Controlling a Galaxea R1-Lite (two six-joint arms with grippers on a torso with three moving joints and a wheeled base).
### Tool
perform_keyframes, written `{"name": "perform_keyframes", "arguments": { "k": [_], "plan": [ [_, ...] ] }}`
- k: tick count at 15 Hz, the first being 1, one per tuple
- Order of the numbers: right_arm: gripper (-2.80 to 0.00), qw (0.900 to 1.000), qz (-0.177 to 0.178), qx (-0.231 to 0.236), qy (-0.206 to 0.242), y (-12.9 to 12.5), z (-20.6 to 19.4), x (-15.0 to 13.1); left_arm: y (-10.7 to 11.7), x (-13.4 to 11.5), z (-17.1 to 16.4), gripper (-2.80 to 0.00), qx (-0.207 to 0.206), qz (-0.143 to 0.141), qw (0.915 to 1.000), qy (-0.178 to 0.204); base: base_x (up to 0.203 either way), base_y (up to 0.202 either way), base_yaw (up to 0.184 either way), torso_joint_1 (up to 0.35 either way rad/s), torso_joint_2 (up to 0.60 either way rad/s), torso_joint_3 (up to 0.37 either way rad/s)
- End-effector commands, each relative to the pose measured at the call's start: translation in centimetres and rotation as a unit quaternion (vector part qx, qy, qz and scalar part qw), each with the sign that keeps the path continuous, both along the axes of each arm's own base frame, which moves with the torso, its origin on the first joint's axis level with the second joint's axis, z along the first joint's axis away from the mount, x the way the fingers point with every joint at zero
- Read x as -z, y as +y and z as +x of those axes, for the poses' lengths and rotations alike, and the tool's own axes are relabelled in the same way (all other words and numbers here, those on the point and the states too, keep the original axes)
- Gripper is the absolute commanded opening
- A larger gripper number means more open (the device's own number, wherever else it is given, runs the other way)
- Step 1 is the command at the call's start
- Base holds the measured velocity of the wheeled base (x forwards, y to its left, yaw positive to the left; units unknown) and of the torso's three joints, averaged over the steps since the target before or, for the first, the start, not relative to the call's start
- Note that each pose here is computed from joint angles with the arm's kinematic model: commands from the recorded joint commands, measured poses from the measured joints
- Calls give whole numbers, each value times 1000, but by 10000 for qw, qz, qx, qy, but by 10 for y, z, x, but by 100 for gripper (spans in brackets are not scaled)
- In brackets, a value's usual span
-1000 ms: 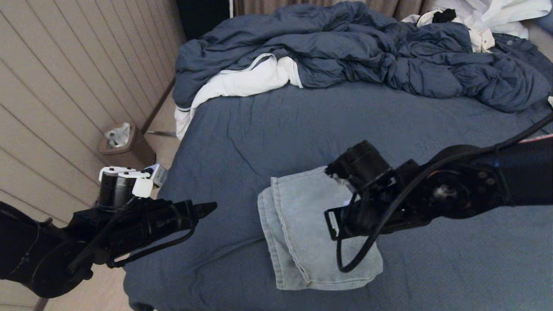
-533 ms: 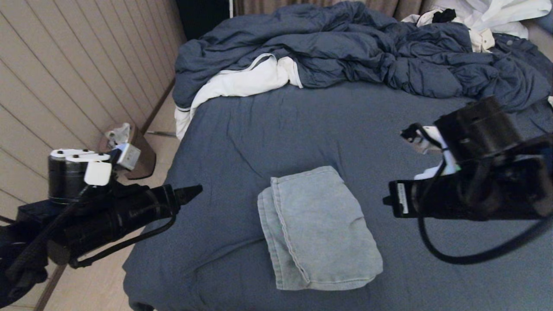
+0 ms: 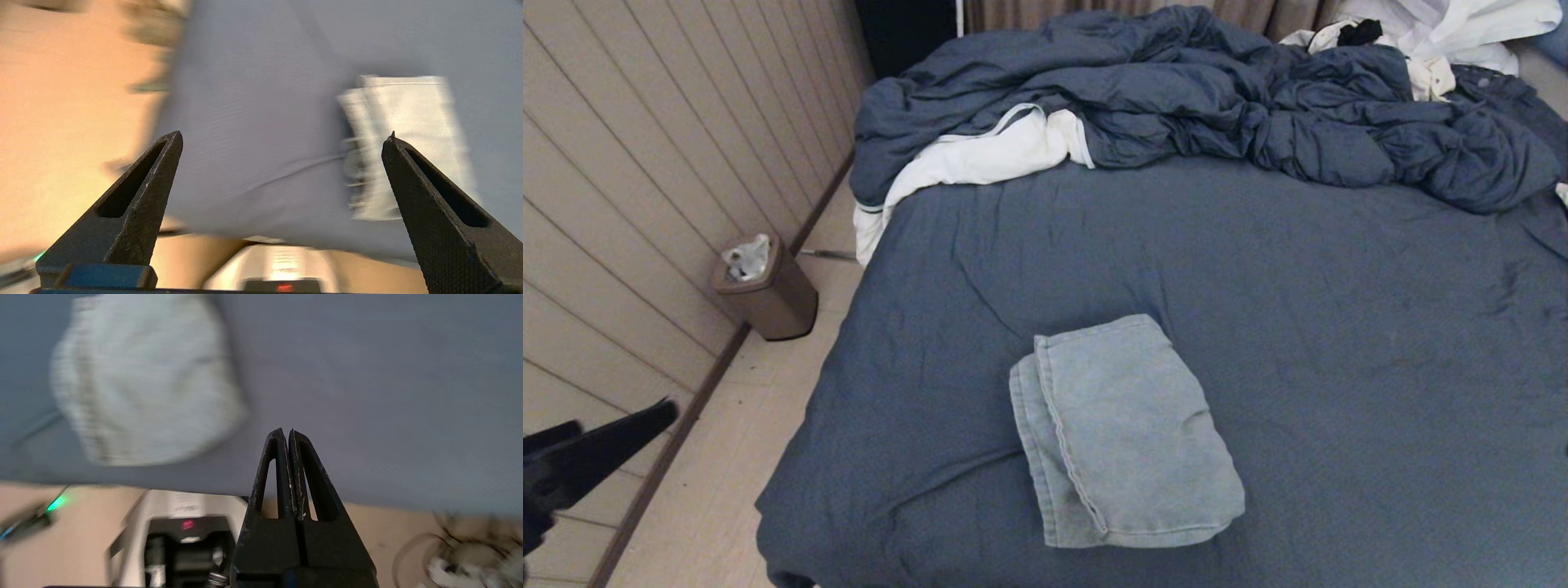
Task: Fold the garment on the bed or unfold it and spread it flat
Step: Unford the blue shorts
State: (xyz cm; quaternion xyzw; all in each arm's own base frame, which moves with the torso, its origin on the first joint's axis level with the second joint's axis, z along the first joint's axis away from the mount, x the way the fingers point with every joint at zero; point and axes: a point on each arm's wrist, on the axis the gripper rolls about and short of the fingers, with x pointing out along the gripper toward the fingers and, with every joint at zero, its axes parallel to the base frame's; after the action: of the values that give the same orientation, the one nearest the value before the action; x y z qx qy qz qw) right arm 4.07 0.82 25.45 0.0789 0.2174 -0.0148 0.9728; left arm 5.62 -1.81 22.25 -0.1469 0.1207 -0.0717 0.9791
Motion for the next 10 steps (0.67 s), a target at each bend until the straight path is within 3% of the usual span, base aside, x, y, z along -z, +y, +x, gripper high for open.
{"name": "perform_keyframes", "arguments": {
  "k": [1, 2, 4, 6, 7, 10],
  "plan": [
    [-280, 9967, 125, 484, -646, -24, -62, 21, 31, 21, -69, 0, -633, 140, 9977, -190, 0, 0, 0, 0, 0, 0],
    [-280, 9949, 31, 770, -647, -27, -75, 31, 34, 32, -80, 0, -1005, 332, 9944, 68, 0, 0, 0, 0, 0, 0],
    [-280, 9901, -281, 1266, -530, -24, -91, 55, 31, 39, -89, 0, -1612, 425, 9859, 141, 0, 0, 0, 0, 0, 0],
    [-280, 9879, -569, 1390, -389, -21, -95, 80, 28, 59, -90, 0, -1512, 454, 9870, 295, 0, 0, 0, 0, 0, 0],
    [-280, 9880, -528, 1325, -599, -19, -93, 85, 27, 67, -86, 0, -1486, 473, 9872, 344, 0, 0, 0, 0, 0, 0],
    [-280, 9910, -279, 290, -1279, -12, -74, 100, 25, 85, -72, 0, -1376, 775, 9874, 72, 0, 0, 0, 0, 0, 0]
  ]
}}
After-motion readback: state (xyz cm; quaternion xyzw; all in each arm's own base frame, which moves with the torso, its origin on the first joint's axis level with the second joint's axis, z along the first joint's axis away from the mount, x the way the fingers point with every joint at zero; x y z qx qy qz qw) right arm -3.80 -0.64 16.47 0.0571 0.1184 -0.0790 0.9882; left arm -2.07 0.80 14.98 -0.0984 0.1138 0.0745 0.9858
